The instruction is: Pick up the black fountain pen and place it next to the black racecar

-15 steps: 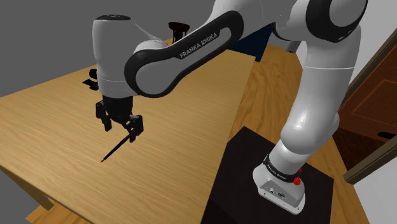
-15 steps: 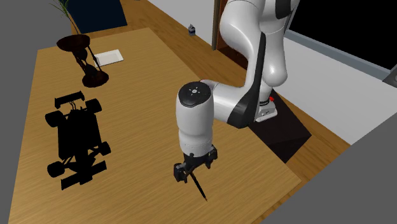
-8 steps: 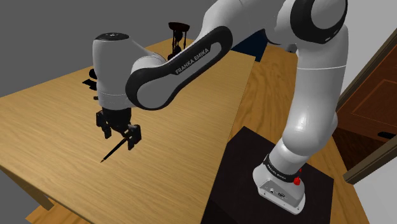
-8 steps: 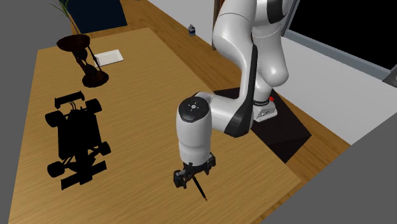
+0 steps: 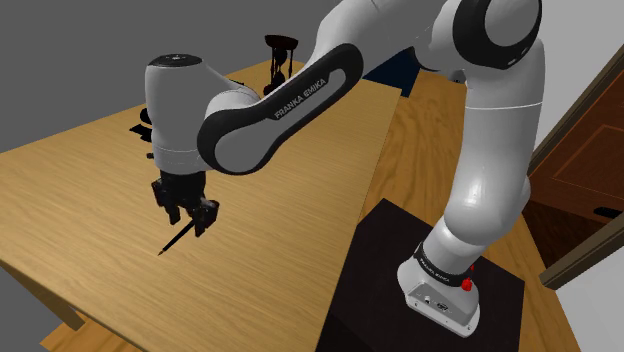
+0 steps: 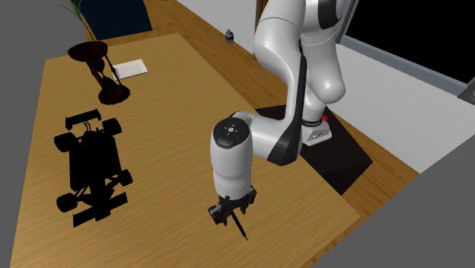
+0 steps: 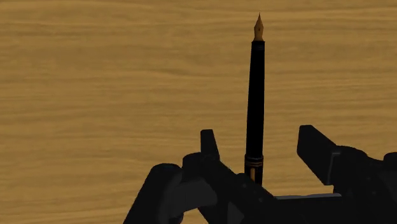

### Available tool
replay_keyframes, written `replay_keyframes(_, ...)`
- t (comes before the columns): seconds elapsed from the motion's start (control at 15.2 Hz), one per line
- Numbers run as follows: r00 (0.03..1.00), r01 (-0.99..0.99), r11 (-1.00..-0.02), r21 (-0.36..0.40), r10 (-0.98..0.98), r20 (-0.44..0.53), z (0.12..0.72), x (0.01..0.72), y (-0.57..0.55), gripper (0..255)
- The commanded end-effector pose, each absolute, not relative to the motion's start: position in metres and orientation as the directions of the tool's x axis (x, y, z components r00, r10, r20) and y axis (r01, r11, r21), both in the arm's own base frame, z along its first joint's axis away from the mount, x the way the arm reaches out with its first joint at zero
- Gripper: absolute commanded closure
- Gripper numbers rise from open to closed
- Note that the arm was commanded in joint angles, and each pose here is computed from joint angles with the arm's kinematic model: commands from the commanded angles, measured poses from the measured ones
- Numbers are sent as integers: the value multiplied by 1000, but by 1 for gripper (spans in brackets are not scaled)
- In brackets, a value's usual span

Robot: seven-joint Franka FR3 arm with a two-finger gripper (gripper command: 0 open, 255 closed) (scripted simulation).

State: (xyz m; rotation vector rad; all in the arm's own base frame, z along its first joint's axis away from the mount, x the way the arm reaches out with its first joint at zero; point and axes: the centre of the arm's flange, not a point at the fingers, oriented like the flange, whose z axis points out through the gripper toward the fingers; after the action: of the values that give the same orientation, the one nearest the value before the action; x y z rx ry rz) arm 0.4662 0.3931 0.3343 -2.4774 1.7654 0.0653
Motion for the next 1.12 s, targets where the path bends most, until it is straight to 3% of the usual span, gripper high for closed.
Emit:
replay_keyframes(0.0, 327, -945, -324, -55, -940, -92, 334, 466, 393, 255)
replay_keyframes(0.53, 327, -945, -324, -56, -940, -92, 334, 466, 393, 255)
replay_keyframes(1.06, 327, -945, -324, -56, -940, -92, 376, 466, 393, 255)
